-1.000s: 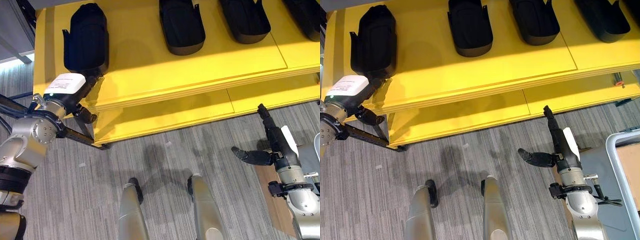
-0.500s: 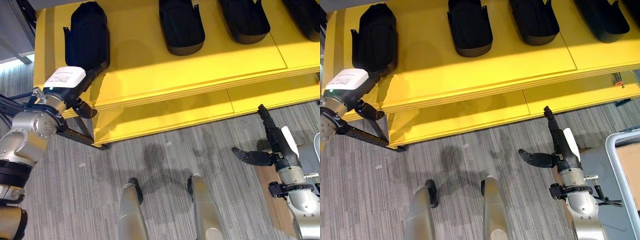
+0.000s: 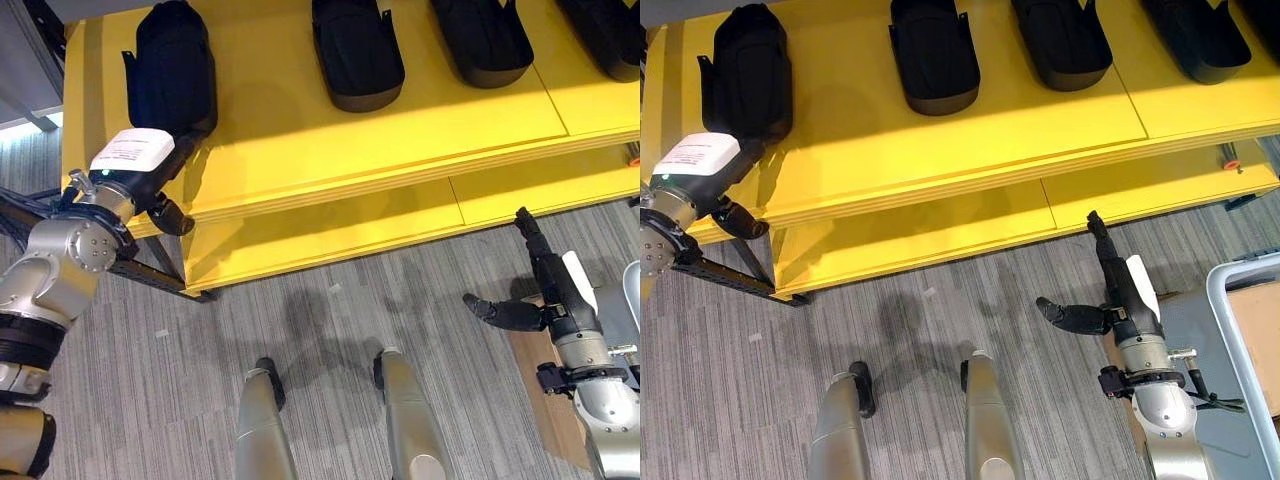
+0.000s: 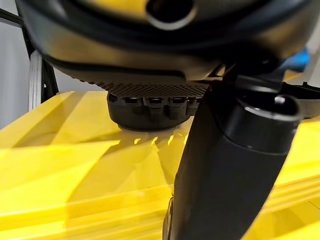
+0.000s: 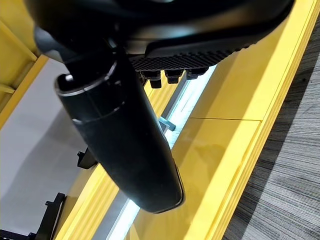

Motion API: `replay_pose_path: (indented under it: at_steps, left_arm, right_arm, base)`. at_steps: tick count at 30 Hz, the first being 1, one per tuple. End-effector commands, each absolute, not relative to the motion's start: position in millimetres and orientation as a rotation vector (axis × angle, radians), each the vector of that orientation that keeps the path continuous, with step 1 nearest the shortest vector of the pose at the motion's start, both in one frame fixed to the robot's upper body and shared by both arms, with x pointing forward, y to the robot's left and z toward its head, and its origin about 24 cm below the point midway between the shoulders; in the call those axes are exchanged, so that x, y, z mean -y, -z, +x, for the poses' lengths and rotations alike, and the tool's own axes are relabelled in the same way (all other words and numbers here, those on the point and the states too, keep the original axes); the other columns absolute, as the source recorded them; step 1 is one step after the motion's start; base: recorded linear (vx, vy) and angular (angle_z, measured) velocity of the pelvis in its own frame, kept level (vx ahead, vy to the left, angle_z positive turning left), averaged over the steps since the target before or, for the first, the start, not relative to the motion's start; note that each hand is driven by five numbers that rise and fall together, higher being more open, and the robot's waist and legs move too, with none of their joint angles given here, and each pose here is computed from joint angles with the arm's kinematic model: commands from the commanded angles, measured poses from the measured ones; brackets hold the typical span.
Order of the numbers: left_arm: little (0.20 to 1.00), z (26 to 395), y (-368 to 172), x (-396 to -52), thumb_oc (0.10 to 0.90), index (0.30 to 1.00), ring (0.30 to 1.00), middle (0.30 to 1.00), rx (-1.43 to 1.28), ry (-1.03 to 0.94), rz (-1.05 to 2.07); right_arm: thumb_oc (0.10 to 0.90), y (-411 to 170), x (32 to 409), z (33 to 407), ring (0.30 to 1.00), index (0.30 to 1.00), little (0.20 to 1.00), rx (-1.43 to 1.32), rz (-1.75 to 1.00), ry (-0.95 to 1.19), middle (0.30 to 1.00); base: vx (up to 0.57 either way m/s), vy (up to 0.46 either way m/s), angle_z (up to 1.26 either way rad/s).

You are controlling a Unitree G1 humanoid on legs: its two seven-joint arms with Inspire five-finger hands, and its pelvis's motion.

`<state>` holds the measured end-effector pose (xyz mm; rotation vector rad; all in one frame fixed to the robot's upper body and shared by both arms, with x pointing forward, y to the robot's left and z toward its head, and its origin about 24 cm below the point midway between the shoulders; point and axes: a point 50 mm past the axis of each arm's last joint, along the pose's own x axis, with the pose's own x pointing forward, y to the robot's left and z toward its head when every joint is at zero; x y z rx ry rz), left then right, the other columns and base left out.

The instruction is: Move parts from the plastic box to the shelf.

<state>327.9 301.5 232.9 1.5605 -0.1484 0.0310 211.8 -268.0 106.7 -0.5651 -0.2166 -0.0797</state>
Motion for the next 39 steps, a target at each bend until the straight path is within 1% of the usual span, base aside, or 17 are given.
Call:
replay_pose_path:
  at_steps: [1, 14, 19, 29, 32, 35, 39]
  left_arm:
    - [1.0, 326.5, -303.3, -300.4, 0.9, 1.0, 1.0, 1.0, 0.381, -0.263, 1.539]
    - [1.0, 326.7, -304.8, -295.9, 0.9, 1.0, 1.0, 1.0, 0.403, -0.247, 1.524]
    - [1.0, 316.6, -304.9, -293.6, 0.9, 1.0, 1.0, 1.0, 0.437, -0.23, 1.525]
    - [1.0, 266.9, -277.8, -299.1, 0.9, 1.0, 1.0, 1.0, 0.48, -0.059, 1.285]
    - [1.0, 251.7, -261.4, -302.2, 0.9, 1.0, 1.0, 1.0, 0.471, 0.011, 1.145]
    - [1.0, 239.4, -242.9, -303.1, 0.9, 1.0, 1.0, 1.0, 0.434, 0.121, 0.953]
    - [1.0, 229.3, -207.5, -306.7, 0.9, 1.0, 1.0, 1.0, 0.364, 0.19, 0.686]
  right_arm:
    - [0.9, -152.4, 269.0, 212.5, 1.0, 1.0, 1.0, 0.462, -0.56, 0.112, 1.0]
    - [0.9, -151.5, 267.9, 213.0, 1.0, 1.0, 1.0, 0.457, -0.556, 0.101, 1.0]
    - [0.9, -152.1, 268.7, 212.0, 1.0, 1.0, 1.0, 0.461, -0.557, 0.112, 1.0]
    - [0.9, -156.6, 270.8, 209.0, 1.0, 1.0, 1.0, 0.488, -0.539, 0.129, 1.0]
    - [0.9, -157.7, 268.8, 207.9, 1.0, 1.0, 1.0, 0.502, -0.532, 0.122, 1.0]
    - [0.9, -161.8, 268.4, 205.2, 1.0, 1.0, 1.0, 0.529, -0.532, 0.121, 1.0]
    - [0.9, -167.0, 264.1, 205.0, 1.0, 1.0, 1.0, 0.572, -0.533, 0.1, 1.0]
  base:
    - [-0.07, -0.006, 0.01]
    - [0.02, 0.001, 0.0]
    - [-0.05, -0.005, 0.01]
    - [0.0, 0.0, 0.0]
    - [-0.01, -0.002, -0.01]
    - [-0.01, -0.004, 0.01]
    - [0.0, 0.0, 0.0]
